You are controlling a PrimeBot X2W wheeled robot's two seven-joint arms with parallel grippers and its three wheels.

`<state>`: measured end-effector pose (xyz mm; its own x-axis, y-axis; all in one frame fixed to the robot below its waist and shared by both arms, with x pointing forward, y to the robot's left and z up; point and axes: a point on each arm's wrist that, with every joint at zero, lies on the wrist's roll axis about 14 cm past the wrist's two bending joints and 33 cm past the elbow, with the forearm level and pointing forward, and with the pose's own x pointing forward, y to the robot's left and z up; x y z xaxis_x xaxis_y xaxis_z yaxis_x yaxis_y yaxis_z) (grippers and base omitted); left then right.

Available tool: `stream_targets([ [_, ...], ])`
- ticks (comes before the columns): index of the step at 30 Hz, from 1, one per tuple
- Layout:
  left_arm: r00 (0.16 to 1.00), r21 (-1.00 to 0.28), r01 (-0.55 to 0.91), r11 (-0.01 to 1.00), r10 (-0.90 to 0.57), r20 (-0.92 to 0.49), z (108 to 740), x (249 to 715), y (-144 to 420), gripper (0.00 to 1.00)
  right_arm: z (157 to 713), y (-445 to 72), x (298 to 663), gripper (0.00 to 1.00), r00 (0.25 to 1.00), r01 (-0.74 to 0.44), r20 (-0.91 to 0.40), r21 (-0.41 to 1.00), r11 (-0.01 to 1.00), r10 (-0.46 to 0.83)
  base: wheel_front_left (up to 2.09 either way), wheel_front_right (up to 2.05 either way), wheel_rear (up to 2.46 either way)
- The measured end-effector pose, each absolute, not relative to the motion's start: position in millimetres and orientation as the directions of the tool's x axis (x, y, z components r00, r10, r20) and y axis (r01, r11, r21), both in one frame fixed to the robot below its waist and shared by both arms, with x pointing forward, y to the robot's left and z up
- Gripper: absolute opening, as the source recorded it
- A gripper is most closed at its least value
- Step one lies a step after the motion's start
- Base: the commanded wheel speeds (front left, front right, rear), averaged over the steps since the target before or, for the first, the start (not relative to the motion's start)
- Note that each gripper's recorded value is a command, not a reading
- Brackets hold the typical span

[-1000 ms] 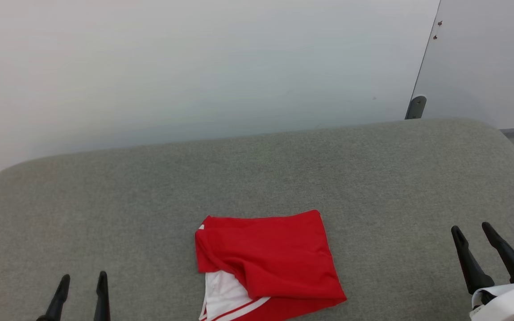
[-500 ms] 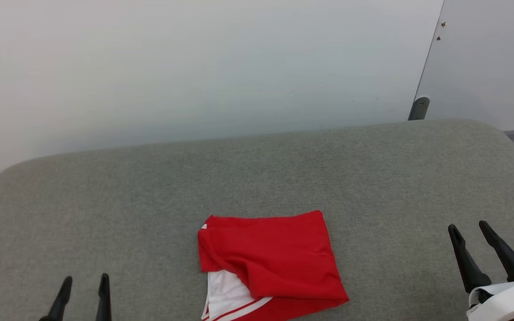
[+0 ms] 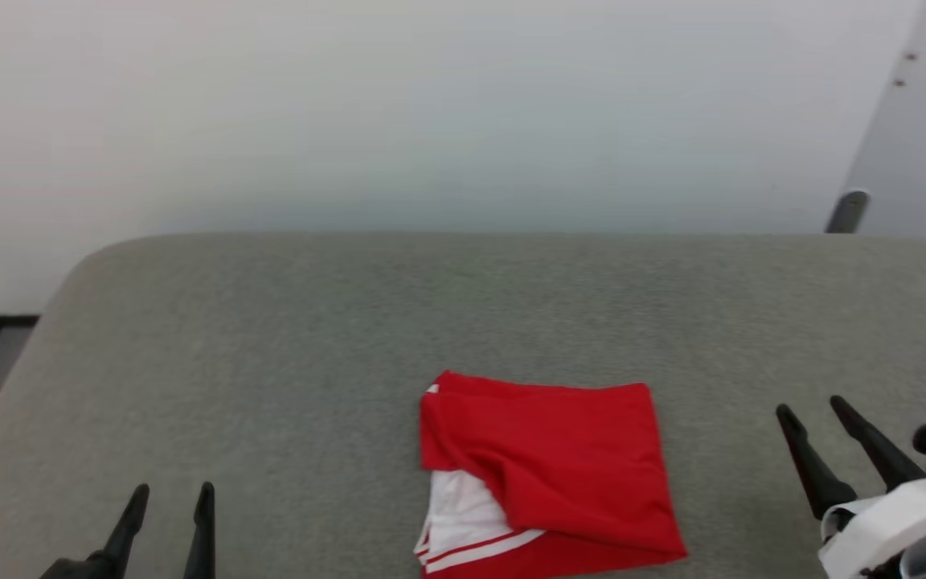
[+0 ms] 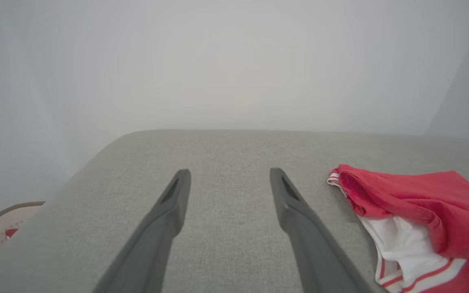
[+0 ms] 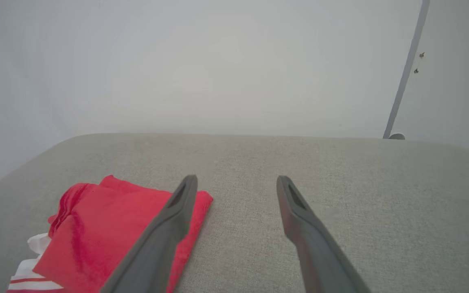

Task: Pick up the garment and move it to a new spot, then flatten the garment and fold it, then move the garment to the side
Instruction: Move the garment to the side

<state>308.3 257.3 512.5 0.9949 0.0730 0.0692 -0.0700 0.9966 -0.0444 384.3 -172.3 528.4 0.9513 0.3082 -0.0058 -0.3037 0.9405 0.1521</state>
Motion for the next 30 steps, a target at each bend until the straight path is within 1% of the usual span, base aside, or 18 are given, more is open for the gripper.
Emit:
stream_targets([
  [6, 0.99, -0.051, -0.129, 0.99, 0.132, 0.044, 506.0, 289.7, 271.6, 1.0, 509.2, -127.0, 402.2, 1.0, 0.896, -0.408, -0.12, 0.16, 0.899, 0.428, 0.0, 0.0, 0.0],
  [10, 0.986, -0.058, -0.163, 0.985, 0.165, 0.025, 500.4, 277.9, 278.2, 1.0, 484.3, -103.7, 407.3, 1.0, 0.838, -0.456, -0.248, 0.172, 0.873, 0.486, 0.0, 0.0, 0.0],
  [13, 0.982, -0.067, -0.188, 0.98, 0.19, 0.016, 497.6, 272.0, 282.6, 1.0, 464.2, -92.6, 409.4, 1.0, 0.781, -0.484, -0.361, 0.167, 0.859, 0.51, 0.0, 0.0, 0.0],
  [17, 0.978, -0.077, -0.208, 0.975, 0.209, 0.001, 492.4, 269.5, 284.6, 1.0, 441.6, -85.8, 411.8, 1.0, 0.712, -0.499, -0.479, 0.168, 0.85, 0.513, 0.0, 0.0, 0.0],
  [21, 0.976, -0.088, -0.22, 0.972, 0.219, -0.019, 485.3, 270.7, 284.3, 1.0, 421.4, -88.8, 415.8, 1.0, 0.657, -0.493, -0.575, 0.162, 0.855, 0.488, 0.0, 0.0, 0.0],
  [27, 0.973, -0.097, -0.229, 0.968, 0.226, -0.043, 477.0, 275.3, 283.3, 1.0, 397.2, -85.0, 415.4, 1.0, 0.568, -0.481, -0.676, 0.191, 0.856, 0.47, 0.0, 0.0, 0.0],
  [30, 0.971, -0.102, -0.238, 0.966, 0.234, -0.054, 473.5, 276.9, 284.6, 1.0, 390.9, -82.2, 417.8, 1.0, 0.534, -0.469, -0.705, 0.211, 0.858, 0.466, 0.0, 0.0, 0.0],
])
